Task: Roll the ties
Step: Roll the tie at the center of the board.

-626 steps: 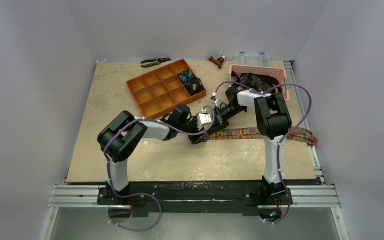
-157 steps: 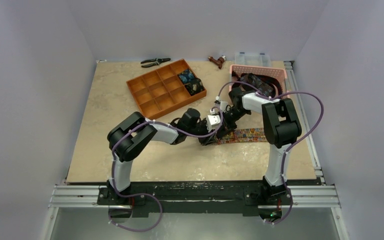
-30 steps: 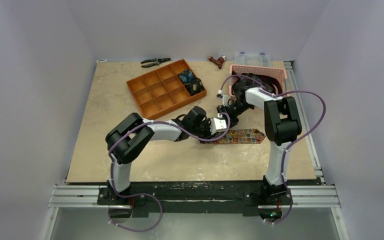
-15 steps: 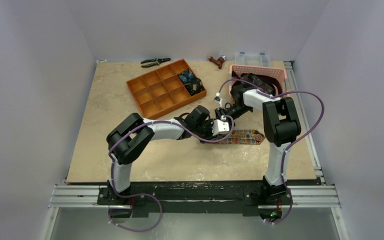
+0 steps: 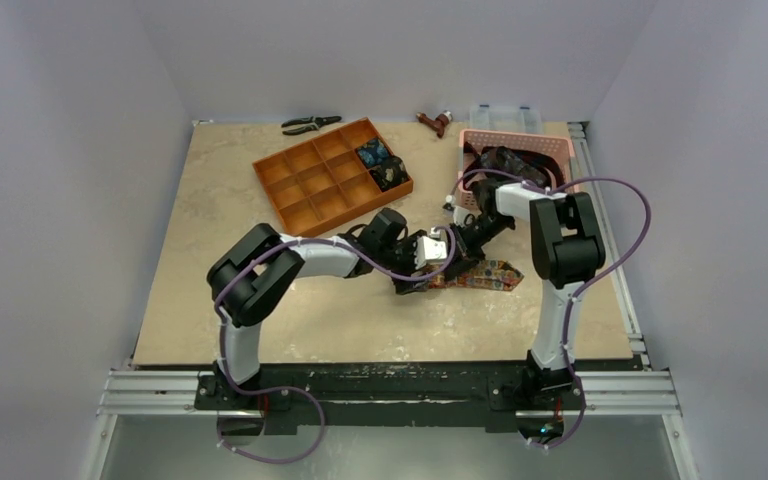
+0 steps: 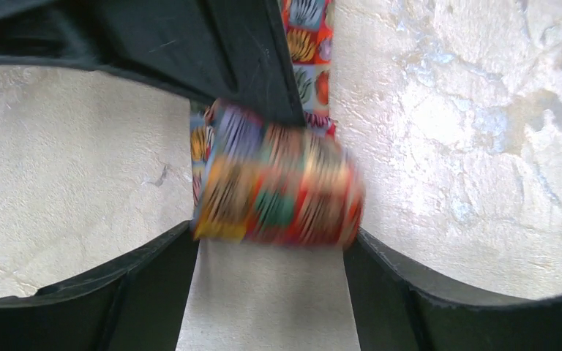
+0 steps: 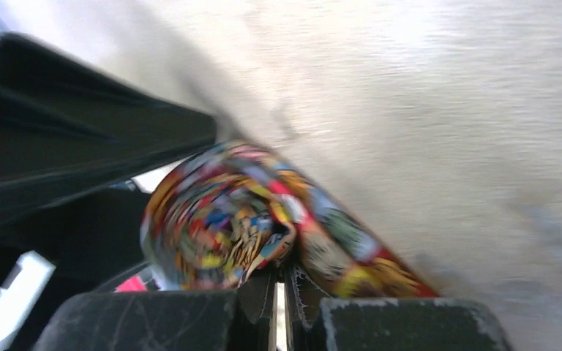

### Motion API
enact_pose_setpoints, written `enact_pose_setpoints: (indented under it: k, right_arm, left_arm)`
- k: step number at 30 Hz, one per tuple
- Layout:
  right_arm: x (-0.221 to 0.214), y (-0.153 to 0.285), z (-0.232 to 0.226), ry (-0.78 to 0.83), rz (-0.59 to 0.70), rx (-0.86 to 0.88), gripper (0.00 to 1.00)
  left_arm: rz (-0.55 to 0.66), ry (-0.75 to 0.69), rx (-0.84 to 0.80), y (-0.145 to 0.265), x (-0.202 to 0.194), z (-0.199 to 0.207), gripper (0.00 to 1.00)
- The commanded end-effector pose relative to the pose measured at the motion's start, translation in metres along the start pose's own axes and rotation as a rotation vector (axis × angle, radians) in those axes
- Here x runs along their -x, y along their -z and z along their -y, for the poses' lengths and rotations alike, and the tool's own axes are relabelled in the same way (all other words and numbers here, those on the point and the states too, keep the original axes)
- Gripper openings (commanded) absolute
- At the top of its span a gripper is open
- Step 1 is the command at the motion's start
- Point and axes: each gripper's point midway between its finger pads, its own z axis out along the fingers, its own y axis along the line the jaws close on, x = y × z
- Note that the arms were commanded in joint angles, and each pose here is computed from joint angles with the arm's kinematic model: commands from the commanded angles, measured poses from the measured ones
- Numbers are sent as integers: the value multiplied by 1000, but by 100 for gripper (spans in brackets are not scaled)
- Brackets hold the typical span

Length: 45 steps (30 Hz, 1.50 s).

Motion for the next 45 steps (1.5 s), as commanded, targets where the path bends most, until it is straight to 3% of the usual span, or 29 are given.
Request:
enact_pose_setpoints:
  k: [1,7,17,20,25,29,32,33,36,41,45]
  right_arm:
    - [-2,-11,66,29,-36,-250,0]
    - [4,-15,80,3,-52,-289,0]
    - [-13,-24,68,79,-184,-244,0]
    - [-13,-26,65,80,-183,-234,0]
    - [-11,-24,56,73,-167,-203,0]
    - [-10,-22,43,82,-149,-158,0]
    - [-6,-16,17,100,-111,-45,2]
    - [-3,-10,8,111,-81,-14,9]
    - [6,10,-15,141,13,55,22]
    - [15,20,-20,133,87,49,24]
    - [16,13,11,103,77,-84,22]
  left_arm:
    - [149,48,-40,1,35,1,71]
    - [198,66,-49,-10,44,-3,72]
    - [155,-75,-91,-27,50,16,74]
    - [105,-84,-105,-29,41,22,68]
    - [-11,-40,-108,-29,10,27,50]
    - [-94,-23,-99,-24,-18,32,51]
    - [-132,15,-88,-22,-30,33,32]
    - [-138,26,-86,-22,-32,33,27]
    - [-151,56,-85,-19,-40,35,22]
    - [-153,82,-92,-18,-44,36,20]
    - [-143,91,-68,-14,-37,30,20]
